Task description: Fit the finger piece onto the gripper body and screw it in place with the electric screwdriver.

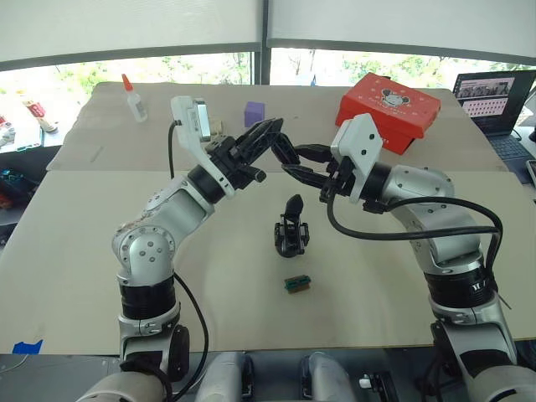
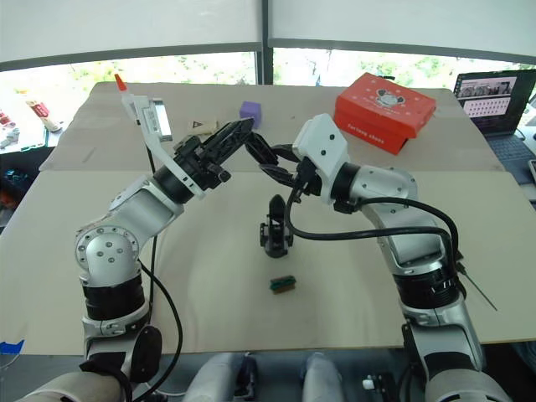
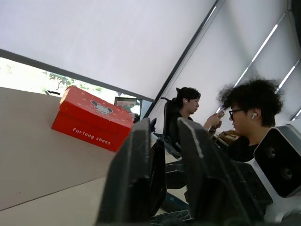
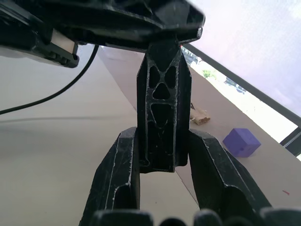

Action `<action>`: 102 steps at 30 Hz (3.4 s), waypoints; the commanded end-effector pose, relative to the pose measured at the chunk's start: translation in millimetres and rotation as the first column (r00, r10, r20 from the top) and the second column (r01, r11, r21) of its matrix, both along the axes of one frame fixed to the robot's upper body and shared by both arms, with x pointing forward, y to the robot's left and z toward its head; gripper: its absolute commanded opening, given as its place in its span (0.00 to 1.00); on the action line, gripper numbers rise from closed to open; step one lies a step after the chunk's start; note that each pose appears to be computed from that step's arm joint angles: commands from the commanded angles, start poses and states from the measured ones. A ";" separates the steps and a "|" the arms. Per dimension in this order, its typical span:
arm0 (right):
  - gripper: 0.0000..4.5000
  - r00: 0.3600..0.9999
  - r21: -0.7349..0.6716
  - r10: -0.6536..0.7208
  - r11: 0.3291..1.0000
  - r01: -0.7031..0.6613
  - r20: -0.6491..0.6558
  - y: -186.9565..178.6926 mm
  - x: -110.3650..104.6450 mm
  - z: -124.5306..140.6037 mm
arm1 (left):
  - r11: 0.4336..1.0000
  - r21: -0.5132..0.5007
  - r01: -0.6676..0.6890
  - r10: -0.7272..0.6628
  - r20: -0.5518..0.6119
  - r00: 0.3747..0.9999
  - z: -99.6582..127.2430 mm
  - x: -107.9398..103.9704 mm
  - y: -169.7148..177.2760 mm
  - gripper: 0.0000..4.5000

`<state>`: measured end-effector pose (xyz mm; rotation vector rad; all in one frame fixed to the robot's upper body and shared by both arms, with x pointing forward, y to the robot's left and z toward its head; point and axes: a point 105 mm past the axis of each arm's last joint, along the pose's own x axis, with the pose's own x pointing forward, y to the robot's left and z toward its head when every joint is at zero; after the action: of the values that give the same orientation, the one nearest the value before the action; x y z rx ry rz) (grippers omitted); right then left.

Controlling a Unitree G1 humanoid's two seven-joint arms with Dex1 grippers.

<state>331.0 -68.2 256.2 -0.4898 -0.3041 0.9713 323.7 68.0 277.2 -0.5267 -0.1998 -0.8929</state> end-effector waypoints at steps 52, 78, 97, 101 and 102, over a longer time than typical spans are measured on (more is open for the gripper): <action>0.51 0.593 0.230 0.539 0.824 -0.517 -0.598 17.7 -57.0 19.5 | 0.740 0.450 0.500 -0.561 0.002 0.828 23.3 -46.1 1.6 0.00; 0.25 0.617 0.208 0.526 0.833 -0.513 -0.586 14.3 -51.0 20.8 | 0.737 0.459 0.496 -0.558 -0.002 0.830 22.2 -42.1 3.8 0.00; 0.07 0.696 0.038 0.585 0.776 -0.629 -0.417 8.2 -68.7 11.5 | 0.641 0.637 0.429 -0.526 -0.043 0.849 -10.1 -49.1 43.9 1.00; 0.07 0.695 0.111 0.579 0.796 -0.595 -0.426 2.8 -69.3 -1.5 | 0.528 0.781 0.333 -0.496 -0.034 0.868 -66.9 -44.6 55.0 1.00; 0.07 0.693 0.119 0.578 0.798 -0.591 -0.430 0.7 -70.4 -7.3 | 0.511 0.804 0.306 -0.489 -0.021 0.872 -80.3 -39.9 54.9 1.00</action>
<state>267.7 -65.5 240.8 -0.1470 0.0647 1.6782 280.8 125.4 200.2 0.2693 0.2257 -1.3902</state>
